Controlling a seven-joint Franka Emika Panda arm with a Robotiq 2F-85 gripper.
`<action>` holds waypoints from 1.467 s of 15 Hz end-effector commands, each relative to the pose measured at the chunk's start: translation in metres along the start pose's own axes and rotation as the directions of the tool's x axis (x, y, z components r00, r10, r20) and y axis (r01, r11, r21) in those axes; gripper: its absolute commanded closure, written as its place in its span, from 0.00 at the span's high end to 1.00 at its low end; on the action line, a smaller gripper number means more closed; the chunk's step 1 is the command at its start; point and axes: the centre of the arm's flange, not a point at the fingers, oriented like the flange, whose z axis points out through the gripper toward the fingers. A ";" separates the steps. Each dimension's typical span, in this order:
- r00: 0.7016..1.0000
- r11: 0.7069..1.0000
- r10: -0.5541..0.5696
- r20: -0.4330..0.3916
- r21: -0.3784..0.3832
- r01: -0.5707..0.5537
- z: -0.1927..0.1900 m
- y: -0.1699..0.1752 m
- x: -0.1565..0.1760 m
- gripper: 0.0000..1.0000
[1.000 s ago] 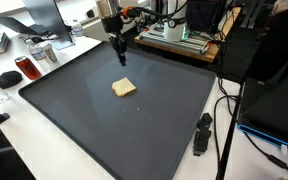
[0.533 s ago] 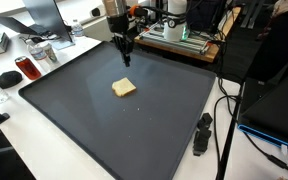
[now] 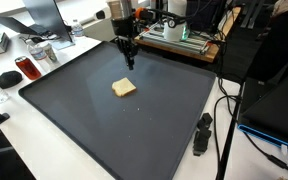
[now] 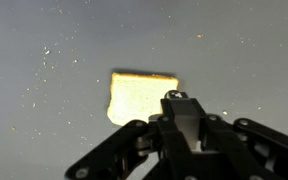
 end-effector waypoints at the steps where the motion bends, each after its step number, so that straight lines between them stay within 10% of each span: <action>1: 1.000 0.999 -0.009 -0.029 -0.042 0.008 0.012 -0.024 0.008 0.05; 22: 0.999 0.988 0.016 -0.035 -0.155 -0.021 0.092 -0.033 0.031 0.05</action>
